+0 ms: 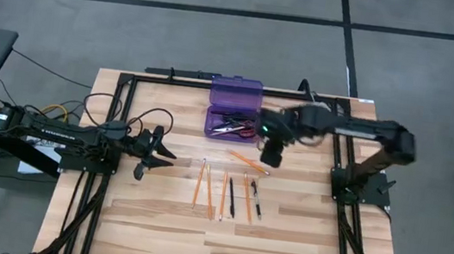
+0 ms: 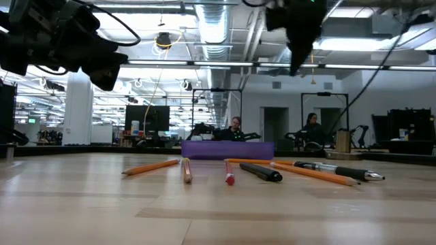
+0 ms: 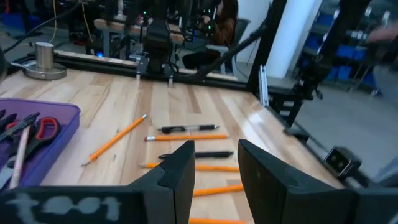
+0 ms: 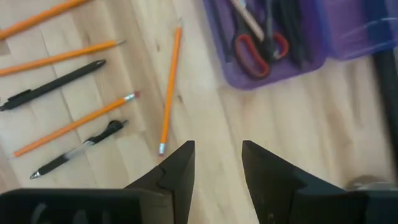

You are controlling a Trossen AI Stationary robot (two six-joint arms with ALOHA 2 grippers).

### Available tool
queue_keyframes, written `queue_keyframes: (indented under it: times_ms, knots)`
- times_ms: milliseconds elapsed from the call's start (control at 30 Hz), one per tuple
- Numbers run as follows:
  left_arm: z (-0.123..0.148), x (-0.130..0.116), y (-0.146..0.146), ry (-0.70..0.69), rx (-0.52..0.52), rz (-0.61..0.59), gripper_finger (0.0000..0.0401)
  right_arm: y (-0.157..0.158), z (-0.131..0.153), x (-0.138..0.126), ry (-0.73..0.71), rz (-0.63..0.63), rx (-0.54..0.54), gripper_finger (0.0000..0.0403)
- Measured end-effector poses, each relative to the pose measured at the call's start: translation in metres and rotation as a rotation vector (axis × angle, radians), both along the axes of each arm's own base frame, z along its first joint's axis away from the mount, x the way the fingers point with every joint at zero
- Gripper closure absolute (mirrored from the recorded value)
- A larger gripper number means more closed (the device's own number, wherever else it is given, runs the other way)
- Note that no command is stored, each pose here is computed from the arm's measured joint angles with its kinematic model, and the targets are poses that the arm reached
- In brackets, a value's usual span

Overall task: Pick & place school supplies into a supply box
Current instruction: Put the orange pencil into the violet supply box

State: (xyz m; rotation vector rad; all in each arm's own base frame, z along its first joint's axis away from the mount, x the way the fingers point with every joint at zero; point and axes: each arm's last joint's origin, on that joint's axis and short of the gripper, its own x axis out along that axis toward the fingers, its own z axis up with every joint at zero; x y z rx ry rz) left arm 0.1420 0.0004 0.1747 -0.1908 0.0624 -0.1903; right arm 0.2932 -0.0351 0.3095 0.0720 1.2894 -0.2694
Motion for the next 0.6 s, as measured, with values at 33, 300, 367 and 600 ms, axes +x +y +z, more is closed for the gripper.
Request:
queue_keyframes:
  times_ms: [33,300,367,600]
  knots:
    - [0.001,0.000,0.000,-0.002,-0.017,0.001,0.0291,0.004,-0.010,-0.008,-0.026,-0.011,0.001,0.0277]
    - [0.002,0.000,0.000,-0.002,-0.088,0.002,0.0291,0.024,-0.090,-0.068,-0.195,-0.219,-0.064,0.0277]
    - [0.002,0.000,0.000,0.005,-0.115,0.004,0.0291,0.027,-0.104,-0.079,-0.230,-0.282,-0.089,0.0277]
    - [-0.001,0.001,0.003,0.035,-0.287,0.190,0.0291,0.035,-0.131,-0.098,-0.244,-0.386,-0.161,0.0277]
